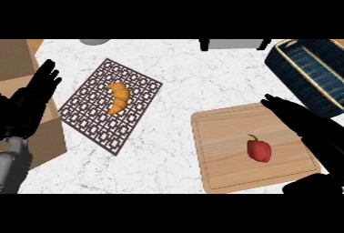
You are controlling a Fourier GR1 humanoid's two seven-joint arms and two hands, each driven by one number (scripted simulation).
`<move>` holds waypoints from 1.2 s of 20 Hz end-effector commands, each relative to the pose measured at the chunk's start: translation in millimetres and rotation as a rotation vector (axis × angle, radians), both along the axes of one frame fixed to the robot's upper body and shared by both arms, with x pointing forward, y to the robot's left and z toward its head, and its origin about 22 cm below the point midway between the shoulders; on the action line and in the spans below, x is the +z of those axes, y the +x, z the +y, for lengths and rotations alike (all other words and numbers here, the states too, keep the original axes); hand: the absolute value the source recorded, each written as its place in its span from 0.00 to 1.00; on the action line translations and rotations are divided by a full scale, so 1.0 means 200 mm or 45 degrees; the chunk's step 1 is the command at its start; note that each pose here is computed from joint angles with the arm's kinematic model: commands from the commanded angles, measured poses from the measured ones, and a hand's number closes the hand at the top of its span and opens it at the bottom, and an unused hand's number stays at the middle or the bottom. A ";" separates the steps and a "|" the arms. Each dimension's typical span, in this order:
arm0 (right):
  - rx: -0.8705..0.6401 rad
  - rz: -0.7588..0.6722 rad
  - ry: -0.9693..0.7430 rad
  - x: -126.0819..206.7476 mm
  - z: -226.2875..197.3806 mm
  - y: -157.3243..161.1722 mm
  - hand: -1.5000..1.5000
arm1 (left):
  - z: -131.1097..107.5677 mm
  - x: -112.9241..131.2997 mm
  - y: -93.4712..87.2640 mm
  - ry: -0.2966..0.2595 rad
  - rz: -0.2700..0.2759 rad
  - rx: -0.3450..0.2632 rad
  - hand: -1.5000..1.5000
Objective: Pick the bell pepper from the cutting board and place it in the basket
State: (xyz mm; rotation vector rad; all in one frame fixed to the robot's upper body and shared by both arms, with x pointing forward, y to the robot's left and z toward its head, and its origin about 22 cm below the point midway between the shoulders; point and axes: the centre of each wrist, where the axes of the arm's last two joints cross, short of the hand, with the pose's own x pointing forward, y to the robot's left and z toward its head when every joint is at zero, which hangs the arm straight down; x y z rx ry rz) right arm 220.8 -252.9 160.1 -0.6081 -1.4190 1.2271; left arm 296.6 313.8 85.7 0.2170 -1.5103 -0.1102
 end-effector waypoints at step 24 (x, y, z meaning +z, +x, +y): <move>0.039 0.135 -0.116 -0.56 -0.12 0.15 0.00 | 0.05 -0.21 0.04 -0.049 0.159 0.064 0.50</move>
